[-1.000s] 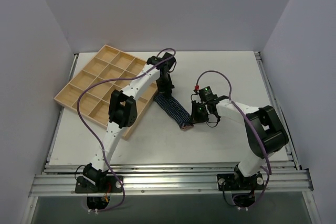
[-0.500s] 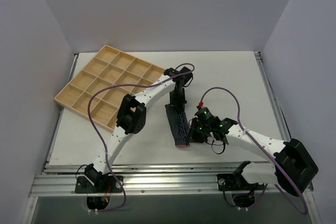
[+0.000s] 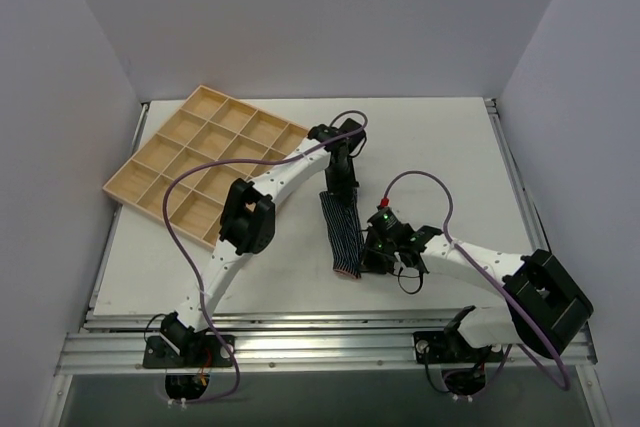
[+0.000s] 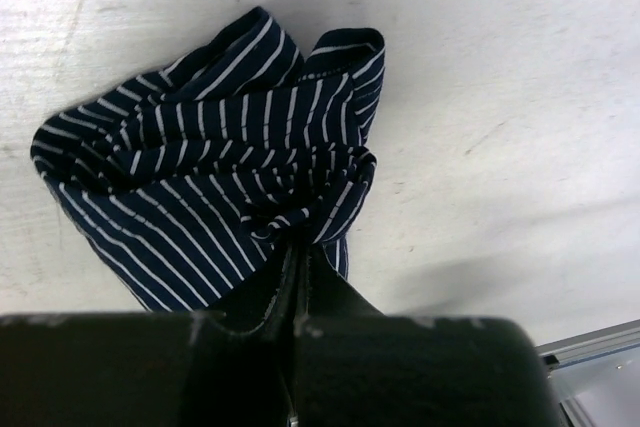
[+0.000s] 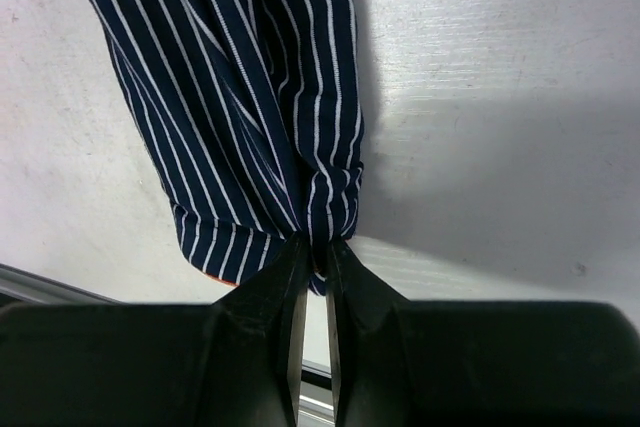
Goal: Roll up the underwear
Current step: Fold the underwear
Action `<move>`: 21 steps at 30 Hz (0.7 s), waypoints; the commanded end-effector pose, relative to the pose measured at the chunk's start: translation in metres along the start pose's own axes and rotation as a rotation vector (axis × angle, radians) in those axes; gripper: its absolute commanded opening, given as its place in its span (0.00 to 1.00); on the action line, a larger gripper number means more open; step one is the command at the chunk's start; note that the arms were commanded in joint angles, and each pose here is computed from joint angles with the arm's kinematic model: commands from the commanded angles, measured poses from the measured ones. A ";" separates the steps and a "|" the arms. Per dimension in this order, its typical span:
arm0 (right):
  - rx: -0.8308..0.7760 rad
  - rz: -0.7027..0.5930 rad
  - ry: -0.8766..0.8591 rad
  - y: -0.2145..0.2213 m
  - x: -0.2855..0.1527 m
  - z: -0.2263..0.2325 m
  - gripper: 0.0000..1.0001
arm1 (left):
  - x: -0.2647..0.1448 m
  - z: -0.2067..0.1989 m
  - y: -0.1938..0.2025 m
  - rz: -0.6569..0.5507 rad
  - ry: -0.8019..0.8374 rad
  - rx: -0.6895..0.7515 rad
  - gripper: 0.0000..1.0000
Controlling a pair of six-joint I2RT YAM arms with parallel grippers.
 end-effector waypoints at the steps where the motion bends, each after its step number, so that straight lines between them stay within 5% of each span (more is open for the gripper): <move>1: 0.023 -0.018 0.023 0.001 0.002 -0.004 0.10 | -0.048 -0.021 -0.019 -0.164 0.142 -0.023 0.02; 11: -0.015 -0.047 0.020 -0.008 -0.007 0.005 0.34 | -0.037 -0.023 -0.019 -0.162 0.141 -0.013 0.12; 17: -0.035 -0.070 0.007 -0.017 -0.023 0.019 0.40 | -0.073 -0.034 -0.021 -0.222 0.253 0.037 0.50; 21: -0.031 -0.105 0.015 -0.023 -0.030 0.024 0.42 | -0.091 -0.033 -0.018 -0.228 0.280 0.060 0.56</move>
Point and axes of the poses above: each gripper's point midway between its finger pads, its own x axis out along the fingers, its own z axis along the line the jaws close on, y = z × x, the point moved 10 cm from there along -x, back along the fingers, and after that the axes turned 4 degrees about x, right-handed, at the moved point
